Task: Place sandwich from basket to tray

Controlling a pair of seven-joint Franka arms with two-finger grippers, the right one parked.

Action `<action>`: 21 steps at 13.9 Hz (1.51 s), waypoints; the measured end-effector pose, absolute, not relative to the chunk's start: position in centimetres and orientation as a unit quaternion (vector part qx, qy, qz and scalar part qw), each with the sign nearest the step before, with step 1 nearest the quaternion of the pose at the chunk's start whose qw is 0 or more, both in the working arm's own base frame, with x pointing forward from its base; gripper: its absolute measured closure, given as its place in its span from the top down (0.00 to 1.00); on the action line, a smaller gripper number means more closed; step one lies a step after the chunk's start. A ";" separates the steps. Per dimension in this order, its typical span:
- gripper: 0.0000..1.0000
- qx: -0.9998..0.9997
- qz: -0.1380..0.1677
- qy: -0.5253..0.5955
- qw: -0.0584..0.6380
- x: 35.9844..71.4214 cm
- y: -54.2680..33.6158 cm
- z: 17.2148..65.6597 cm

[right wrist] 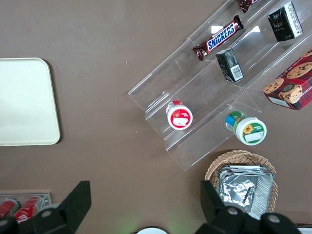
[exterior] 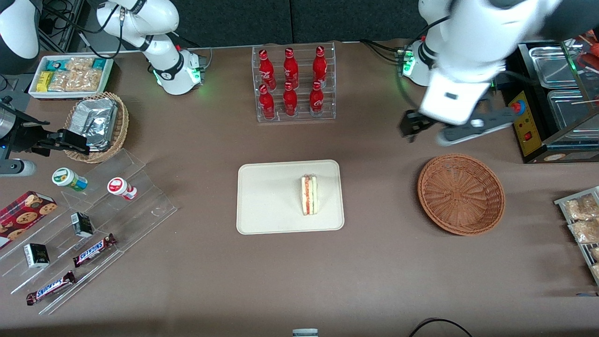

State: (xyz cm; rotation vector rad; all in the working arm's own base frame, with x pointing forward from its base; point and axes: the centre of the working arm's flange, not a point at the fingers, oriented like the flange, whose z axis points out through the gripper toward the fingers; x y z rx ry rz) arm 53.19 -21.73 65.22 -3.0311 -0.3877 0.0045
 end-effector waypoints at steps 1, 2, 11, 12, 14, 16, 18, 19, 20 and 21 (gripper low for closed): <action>1.00 -0.992 0.011 -0.118 0.042 52.8 -19.5 66.2; 1.00 -0.993 0.019 -0.108 0.042 52.4 -17.4 67.2; 1.00 -0.998 0.045 -0.031 0.008 45.7 -3.0 72.6; 1.00 -0.999 0.044 -0.029 0.003 44.8 -1.8 72.8; 1.00 -0.999 0.047 -0.025 -0.009 43.7 -0.2 72.6; 1.00 -0.998 0.052 -0.019 -0.014 43.7 0.1 71.9; 1.00 -0.998 0.053 -0.017 -0.014 44.0 -0.1 71.5; 1.00 -0.998 0.053 -0.017 -0.014 44.3 -0.1 71.2; 1.00 -0.998 0.054 -0.017 -0.014 44.8 -0.1 70.8; 1.00 -0.998 0.057 -0.017 -0.014 45.3 -0.1 70.3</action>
